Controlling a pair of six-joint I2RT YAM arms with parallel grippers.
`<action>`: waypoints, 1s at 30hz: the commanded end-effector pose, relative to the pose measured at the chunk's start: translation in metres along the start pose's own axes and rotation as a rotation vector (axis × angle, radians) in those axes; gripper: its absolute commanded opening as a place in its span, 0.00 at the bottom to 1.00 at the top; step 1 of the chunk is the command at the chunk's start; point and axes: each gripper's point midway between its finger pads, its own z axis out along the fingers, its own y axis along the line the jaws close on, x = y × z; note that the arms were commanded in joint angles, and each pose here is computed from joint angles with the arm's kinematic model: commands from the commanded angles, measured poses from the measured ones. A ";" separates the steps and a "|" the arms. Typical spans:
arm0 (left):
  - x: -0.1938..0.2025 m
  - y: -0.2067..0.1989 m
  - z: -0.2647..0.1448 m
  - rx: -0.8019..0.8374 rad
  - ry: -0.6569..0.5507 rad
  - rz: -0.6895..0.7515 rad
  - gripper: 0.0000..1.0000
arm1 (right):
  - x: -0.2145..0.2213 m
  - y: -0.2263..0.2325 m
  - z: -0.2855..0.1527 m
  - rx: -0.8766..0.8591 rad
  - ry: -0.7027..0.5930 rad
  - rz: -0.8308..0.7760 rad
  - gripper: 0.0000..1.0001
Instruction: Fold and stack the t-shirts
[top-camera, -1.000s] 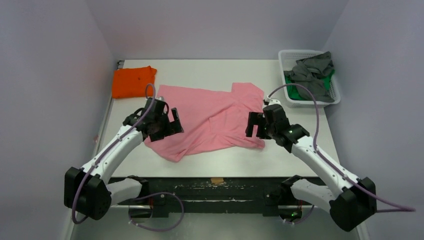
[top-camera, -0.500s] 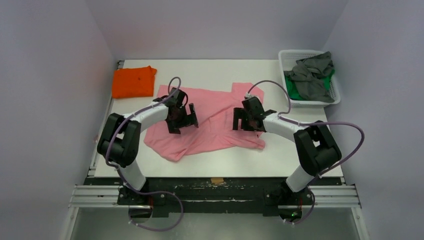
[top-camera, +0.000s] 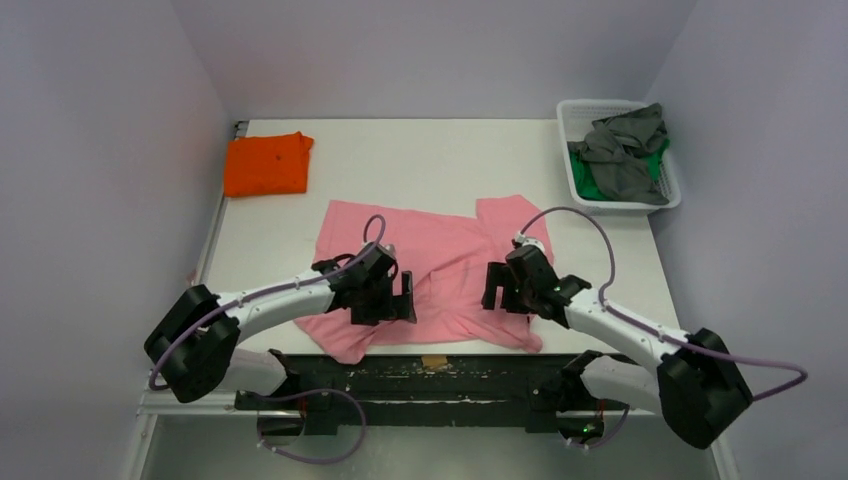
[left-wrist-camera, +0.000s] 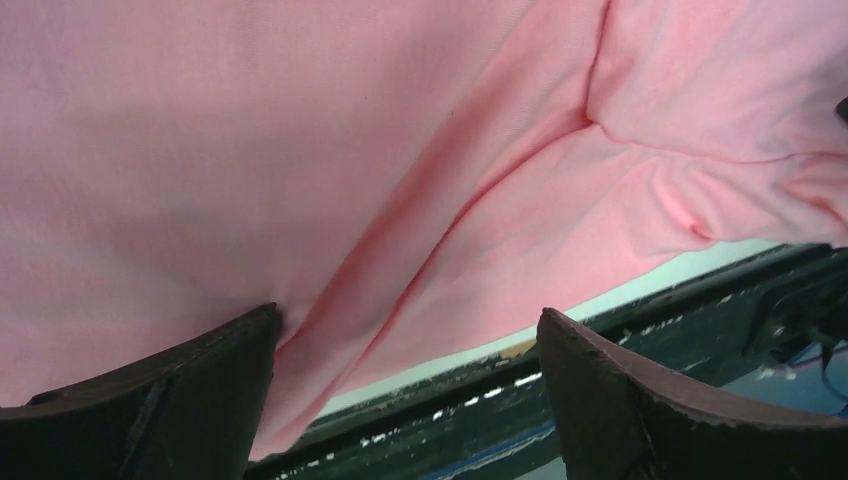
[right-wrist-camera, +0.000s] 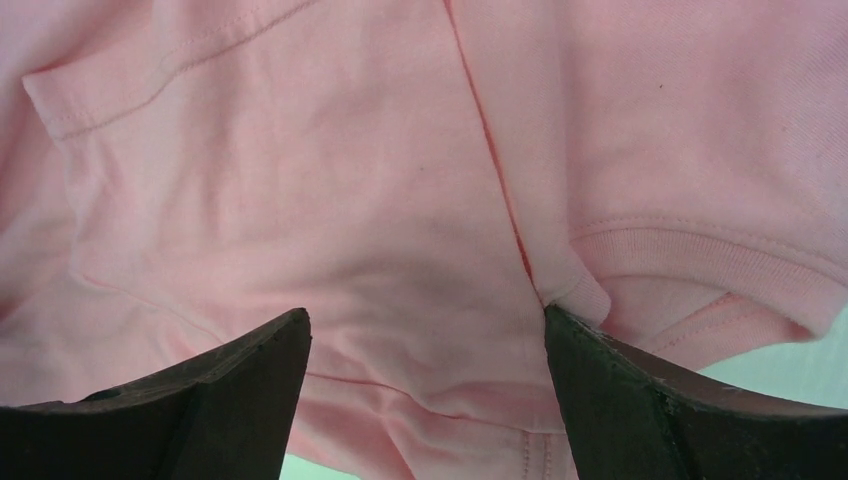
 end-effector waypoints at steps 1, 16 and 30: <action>0.062 0.015 -0.007 -0.072 0.151 -0.019 0.98 | 0.051 -0.026 -0.023 0.025 0.121 0.058 0.86; -0.180 0.042 -0.117 -0.324 -0.412 -0.124 1.00 | -0.143 0.006 -0.076 0.050 -0.437 0.165 0.99; -0.324 0.135 -0.024 -0.291 -0.295 -0.368 1.00 | -0.147 -0.002 -0.055 0.064 -0.388 0.123 0.97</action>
